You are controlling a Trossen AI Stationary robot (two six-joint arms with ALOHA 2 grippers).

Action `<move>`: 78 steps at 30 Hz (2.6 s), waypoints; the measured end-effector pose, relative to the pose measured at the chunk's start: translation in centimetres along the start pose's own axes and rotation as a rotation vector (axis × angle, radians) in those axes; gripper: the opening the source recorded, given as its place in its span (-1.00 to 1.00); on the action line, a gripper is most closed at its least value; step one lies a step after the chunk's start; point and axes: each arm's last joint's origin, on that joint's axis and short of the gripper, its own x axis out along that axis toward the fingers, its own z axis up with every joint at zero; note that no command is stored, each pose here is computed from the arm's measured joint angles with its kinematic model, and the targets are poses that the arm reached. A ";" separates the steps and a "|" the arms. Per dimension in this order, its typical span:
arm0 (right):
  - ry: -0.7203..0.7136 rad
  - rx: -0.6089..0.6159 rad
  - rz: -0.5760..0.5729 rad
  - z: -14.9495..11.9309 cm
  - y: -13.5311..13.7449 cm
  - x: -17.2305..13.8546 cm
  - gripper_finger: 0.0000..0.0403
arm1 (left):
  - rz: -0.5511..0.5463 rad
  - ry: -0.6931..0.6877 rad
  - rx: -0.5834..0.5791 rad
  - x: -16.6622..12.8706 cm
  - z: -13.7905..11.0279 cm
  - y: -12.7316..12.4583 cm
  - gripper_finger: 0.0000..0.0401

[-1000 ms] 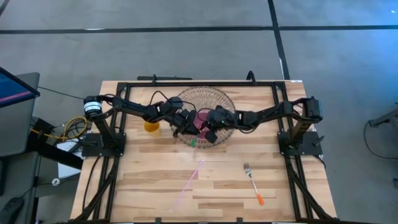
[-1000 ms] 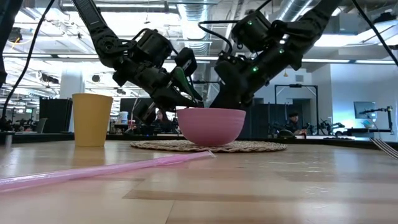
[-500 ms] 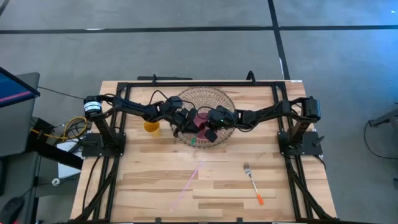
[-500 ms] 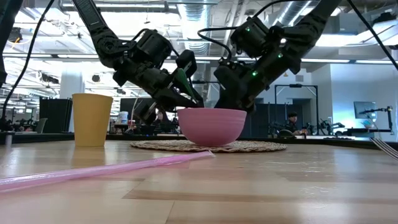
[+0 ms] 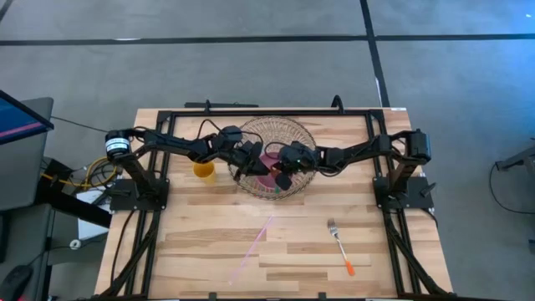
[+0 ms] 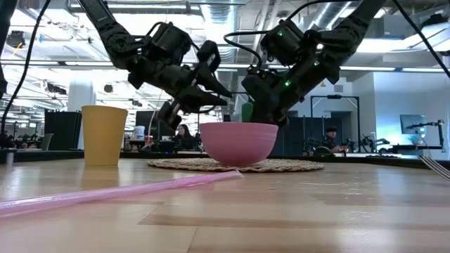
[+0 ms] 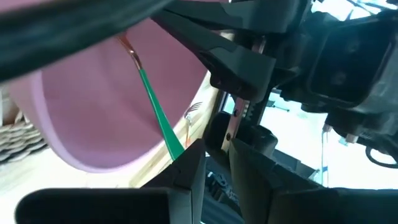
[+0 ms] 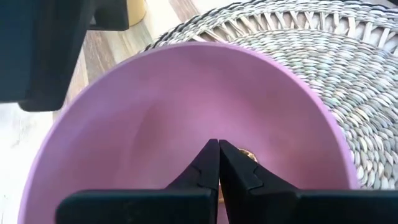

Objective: Pick & Place Utensil
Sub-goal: Put the orange fork into the pink bowl

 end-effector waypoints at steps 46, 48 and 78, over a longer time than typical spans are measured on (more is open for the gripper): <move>0.294 0.156 0.099 -3.9 10.3 -16.2 -1.00 | -0.326 -0.081 1.144 -7.3 -5.3 -7.8 -0.63; 0.355 0.199 0.072 -5.1 10.9 -16.6 -1.00 | -0.352 -0.038 1.265 -7.3 -5.5 -7.8 -0.63; 0.854 0.505 -0.118 -14.7 16.4 -16.1 -0.92 | -0.260 -0.101 1.735 -7.5 -4.6 -6.9 -0.78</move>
